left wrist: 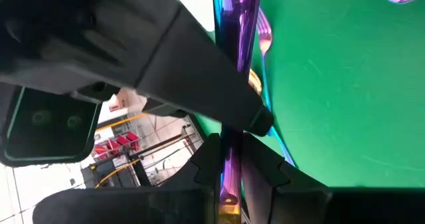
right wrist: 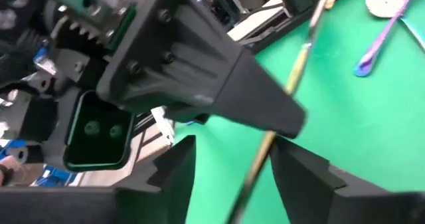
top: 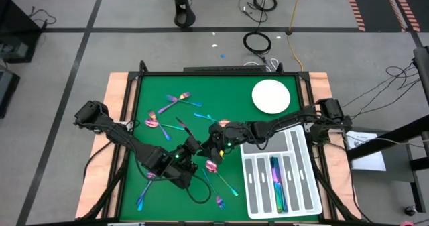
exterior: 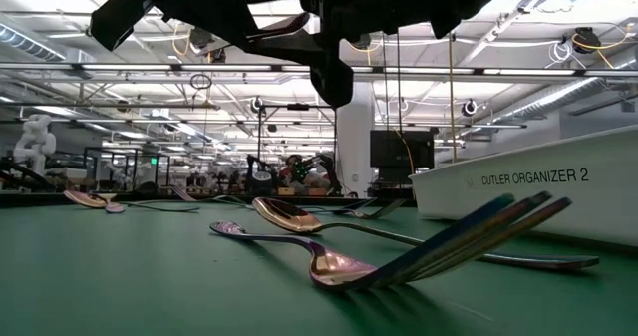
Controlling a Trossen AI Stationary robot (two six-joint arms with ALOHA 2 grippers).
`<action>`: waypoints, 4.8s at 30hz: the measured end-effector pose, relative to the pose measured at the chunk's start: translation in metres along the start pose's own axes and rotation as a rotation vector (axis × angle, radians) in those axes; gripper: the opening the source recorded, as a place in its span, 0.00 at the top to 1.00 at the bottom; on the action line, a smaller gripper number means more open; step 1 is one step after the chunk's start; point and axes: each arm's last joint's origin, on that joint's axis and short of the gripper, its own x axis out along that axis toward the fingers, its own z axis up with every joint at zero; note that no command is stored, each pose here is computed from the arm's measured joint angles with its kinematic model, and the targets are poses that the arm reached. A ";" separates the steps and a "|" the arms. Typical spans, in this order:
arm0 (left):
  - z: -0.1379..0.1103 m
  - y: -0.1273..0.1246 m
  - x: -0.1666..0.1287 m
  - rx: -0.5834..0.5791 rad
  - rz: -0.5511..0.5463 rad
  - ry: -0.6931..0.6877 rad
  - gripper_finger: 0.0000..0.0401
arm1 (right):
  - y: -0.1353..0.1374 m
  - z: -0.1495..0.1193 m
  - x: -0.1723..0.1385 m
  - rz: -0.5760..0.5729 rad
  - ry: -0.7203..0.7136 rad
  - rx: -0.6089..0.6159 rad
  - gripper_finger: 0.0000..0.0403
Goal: Sort silverware
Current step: Put the knife into the utensil organizer, then put the bottom right spoon into the utensil organizer
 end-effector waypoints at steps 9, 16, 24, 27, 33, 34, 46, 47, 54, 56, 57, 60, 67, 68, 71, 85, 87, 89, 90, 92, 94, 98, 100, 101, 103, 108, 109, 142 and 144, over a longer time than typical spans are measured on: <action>0.001 -0.001 0.000 -0.001 -0.050 -0.039 0.90 | -0.004 -0.002 0.000 -0.032 0.029 -0.023 0.85; 0.001 -0.002 0.001 -0.007 -0.086 -0.065 0.87 | -0.006 -0.003 0.000 -0.045 0.041 -0.039 0.98; 0.000 -0.001 0.001 -0.156 -0.061 -0.035 0.68 | -0.006 -0.003 0.000 -0.051 0.036 -0.059 1.00; 0.000 -0.003 -0.001 -0.188 -0.063 -0.031 0.64 | -0.008 -0.003 0.000 -0.078 0.032 -0.059 1.00; -0.004 -0.009 -0.008 -0.279 -0.079 0.010 0.63 | -0.010 -0.002 -0.001 -0.097 0.031 -0.055 1.00; -0.007 -0.010 -0.010 -0.295 -0.084 0.023 0.63 | -0.011 -0.002 -0.002 -0.116 0.030 -0.050 1.00; -0.038 -0.008 -0.068 -0.674 -0.123 -0.025 0.63 | 0.009 0.019 -0.061 -0.484 -0.028 -0.013 1.00; -0.039 -0.010 -0.073 -0.711 -0.127 -0.035 0.63 | 0.014 0.017 -0.068 -0.511 -0.024 -0.005 1.00; -0.047 -0.055 -0.091 -0.904 -0.067 -0.114 0.63 | 0.064 -0.019 -0.117 -0.660 -0.019 0.086 1.00; -0.050 -0.074 -0.092 -0.930 0.002 -0.150 0.63 | 0.073 -0.035 -0.129 -0.716 -0.019 0.124 1.00; -0.052 -0.083 -0.092 -0.947 0.041 -0.172 0.63 | 0.076 -0.042 -0.134 -0.742 -0.021 0.148 1.00; -0.058 -0.100 -0.091 -1.043 0.186 -0.265 0.63 | 0.085 -0.067 -0.147 -0.808 -0.012 0.231 1.00; -0.062 -0.102 -0.092 -1.209 0.424 -0.433 0.63 | 0.103 -0.114 -0.151 -0.831 -0.042 0.388 1.00; -0.062 -0.101 -0.092 -1.215 0.441 -0.442 0.63 | 0.105 -0.120 -0.151 -0.830 -0.038 0.403 1.00; -0.062 -0.099 -0.089 -1.221 0.455 -0.426 0.63 | 0.110 -0.139 -0.151 -0.831 -0.026 0.448 1.00; -0.062 -0.087 -0.071 -1.286 0.502 -0.355 0.63 | 0.118 -0.214 -0.159 -0.935 0.070 0.552 1.00; -0.063 -0.085 -0.069 -1.291 0.509 -0.345 0.63 | 0.119 -0.219 -0.155 -0.919 0.076 0.561 1.00; -0.062 -0.084 -0.067 -1.305 0.513 -0.340 0.63 | 0.121 -0.221 -0.156 -0.915 0.081 0.556 1.00; -0.062 -0.083 -0.066 -1.310 0.514 -0.339 0.63 | 0.123 -0.221 -0.158 -0.915 0.084 0.548 1.00; -0.062 -0.083 -0.066 -1.313 0.514 -0.339 0.63 | 0.128 -0.219 -0.161 -0.929 0.085 0.524 1.00; -0.062 -0.083 -0.066 -1.312 0.514 -0.339 0.63 | 0.134 -0.215 -0.167 -0.959 0.089 0.487 1.00; -0.061 -0.083 -0.066 -1.290 0.517 -0.332 0.63 | 0.148 -0.209 -0.173 -0.965 0.113 0.482 1.00; -0.062 -0.083 -0.066 -1.284 0.518 -0.330 0.63 | 0.153 -0.207 -0.175 -0.979 0.139 0.486 1.00; -0.062 -0.083 -0.066 -1.282 0.519 -0.328 0.63 | 0.153 -0.207 -0.178 -1.007 0.168 0.486 1.00; -0.062 -0.082 -0.065 -1.268 0.524 -0.317 0.63 | 0.152 -0.207 -0.184 -1.093 0.228 0.480 1.00; -0.063 -0.079 -0.060 -1.273 0.538 -0.293 0.63 | 0.146 -0.205 -0.193 -1.263 0.313 0.476 1.00; -0.063 -0.078 -0.059 -1.274 0.541 -0.287 0.63 | 0.146 -0.204 -0.192 -1.264 0.312 0.479 1.00; -0.065 -0.074 -0.052 -1.256 0.559 -0.247 0.63 | 0.139 -0.229 -0.146 -1.201 0.350 0.641 0.78; -0.065 -0.074 -0.052 -1.256 0.559 -0.247 0.63 | 0.139 -0.228 -0.146 -1.216 0.381 0.651 0.75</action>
